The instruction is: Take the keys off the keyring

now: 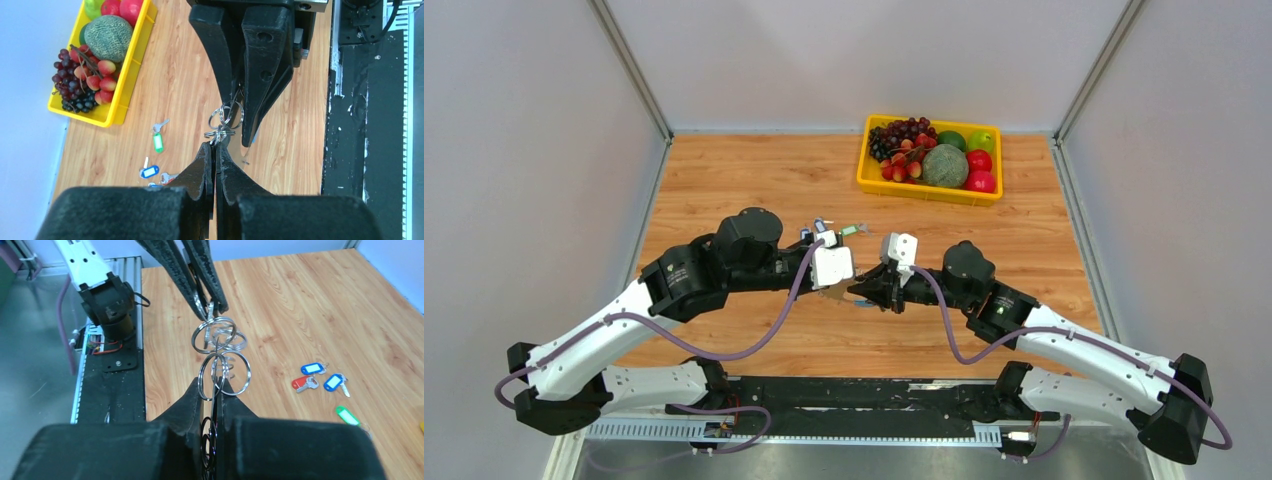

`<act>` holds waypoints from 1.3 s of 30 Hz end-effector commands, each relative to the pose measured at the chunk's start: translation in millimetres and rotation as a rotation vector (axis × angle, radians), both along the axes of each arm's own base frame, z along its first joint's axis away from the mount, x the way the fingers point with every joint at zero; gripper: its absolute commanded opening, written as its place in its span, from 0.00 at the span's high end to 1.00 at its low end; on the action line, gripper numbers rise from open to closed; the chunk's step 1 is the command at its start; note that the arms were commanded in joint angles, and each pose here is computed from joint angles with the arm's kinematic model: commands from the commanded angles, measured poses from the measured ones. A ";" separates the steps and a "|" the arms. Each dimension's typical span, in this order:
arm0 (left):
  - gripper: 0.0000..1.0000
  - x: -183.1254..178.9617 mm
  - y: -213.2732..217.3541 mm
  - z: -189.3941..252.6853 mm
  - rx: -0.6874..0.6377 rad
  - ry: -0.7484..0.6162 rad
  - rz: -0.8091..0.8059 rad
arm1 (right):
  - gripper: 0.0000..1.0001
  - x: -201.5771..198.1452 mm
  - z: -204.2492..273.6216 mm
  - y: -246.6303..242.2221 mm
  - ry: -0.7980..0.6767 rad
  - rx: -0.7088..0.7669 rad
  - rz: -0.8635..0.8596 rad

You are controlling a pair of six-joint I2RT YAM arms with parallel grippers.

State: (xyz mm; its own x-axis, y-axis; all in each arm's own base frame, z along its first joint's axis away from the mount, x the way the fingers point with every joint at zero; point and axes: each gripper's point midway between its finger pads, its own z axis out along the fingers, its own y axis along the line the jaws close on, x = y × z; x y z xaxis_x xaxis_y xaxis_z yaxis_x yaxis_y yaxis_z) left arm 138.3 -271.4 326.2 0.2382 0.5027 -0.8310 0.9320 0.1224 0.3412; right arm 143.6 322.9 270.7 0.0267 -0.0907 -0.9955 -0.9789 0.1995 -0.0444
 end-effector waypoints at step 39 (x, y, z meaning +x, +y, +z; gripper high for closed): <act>0.27 36.2 -6.5 3.3 -0.669 0.065 0.178 | 1.00 70.2 118.3 -37.7 -0.635 -0.232 -0.403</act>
State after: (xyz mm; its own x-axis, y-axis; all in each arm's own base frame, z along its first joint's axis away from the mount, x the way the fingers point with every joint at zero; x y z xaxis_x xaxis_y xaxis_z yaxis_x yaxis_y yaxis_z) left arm 180.3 -280.9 291.2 0.0236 0.0261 -0.9994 0.8907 0.4535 0.0329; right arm 212.4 285.0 361.3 0.4466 -0.4187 -0.7907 -0.6497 0.4559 -0.6084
